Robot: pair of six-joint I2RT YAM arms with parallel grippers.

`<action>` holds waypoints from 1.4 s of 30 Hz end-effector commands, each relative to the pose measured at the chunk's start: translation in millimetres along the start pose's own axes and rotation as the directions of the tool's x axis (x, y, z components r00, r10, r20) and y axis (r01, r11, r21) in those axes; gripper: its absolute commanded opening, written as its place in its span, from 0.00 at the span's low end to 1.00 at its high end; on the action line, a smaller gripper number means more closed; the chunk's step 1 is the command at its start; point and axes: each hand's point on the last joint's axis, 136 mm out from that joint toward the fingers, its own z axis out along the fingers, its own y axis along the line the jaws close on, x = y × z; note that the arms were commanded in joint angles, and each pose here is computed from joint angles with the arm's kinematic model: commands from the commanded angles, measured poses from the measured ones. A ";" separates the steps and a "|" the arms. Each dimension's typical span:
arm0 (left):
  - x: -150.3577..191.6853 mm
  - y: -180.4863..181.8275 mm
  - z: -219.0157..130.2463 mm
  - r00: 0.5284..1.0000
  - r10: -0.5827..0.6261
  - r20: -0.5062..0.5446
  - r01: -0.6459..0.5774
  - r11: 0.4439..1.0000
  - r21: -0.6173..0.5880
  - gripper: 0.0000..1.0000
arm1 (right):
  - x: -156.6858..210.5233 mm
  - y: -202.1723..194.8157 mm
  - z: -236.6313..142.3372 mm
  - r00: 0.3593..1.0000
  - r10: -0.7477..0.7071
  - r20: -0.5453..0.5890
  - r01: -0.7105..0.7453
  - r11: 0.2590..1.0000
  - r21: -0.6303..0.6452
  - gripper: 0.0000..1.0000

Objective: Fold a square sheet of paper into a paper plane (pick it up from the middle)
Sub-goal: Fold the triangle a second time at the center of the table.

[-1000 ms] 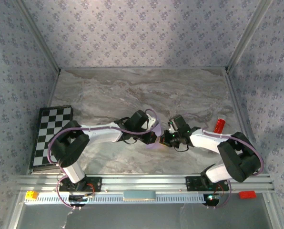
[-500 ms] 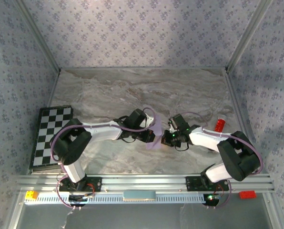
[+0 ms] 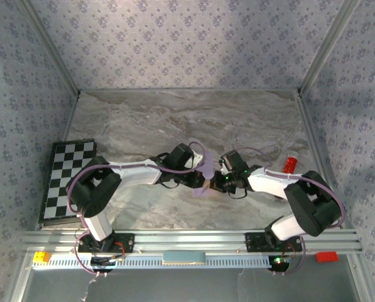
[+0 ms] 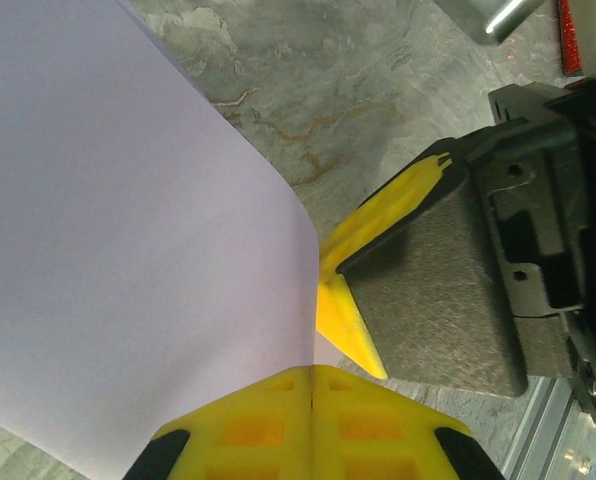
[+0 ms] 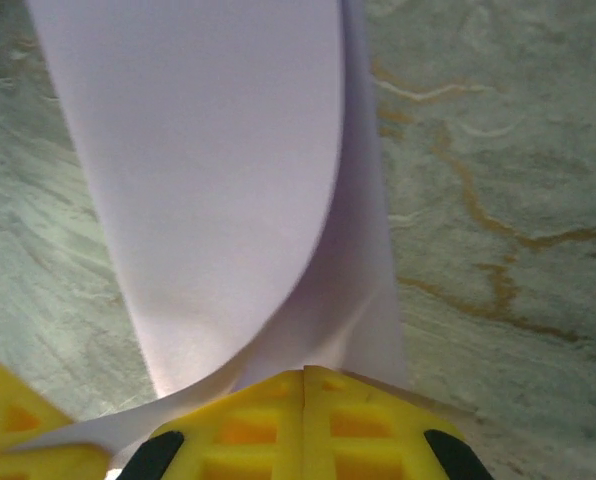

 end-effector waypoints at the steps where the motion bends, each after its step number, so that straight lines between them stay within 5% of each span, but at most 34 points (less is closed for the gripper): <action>1: 0.8 7.0 0.9 1.000 -0.013 -0.007 0.013 1.000 -0.009 0.00 | 8.3 -24.9 2.5 0.999 0.014 -0.030 -0.011 0.994 0.109 0.01; 42: -17.4 55.6 1.7 1.000 0.020 0.000 -0.019 0.978 -0.207 0.00 | 9.0 -33.8 -2.7 0.999 0.002 -0.051 0.004 0.992 0.129 0.01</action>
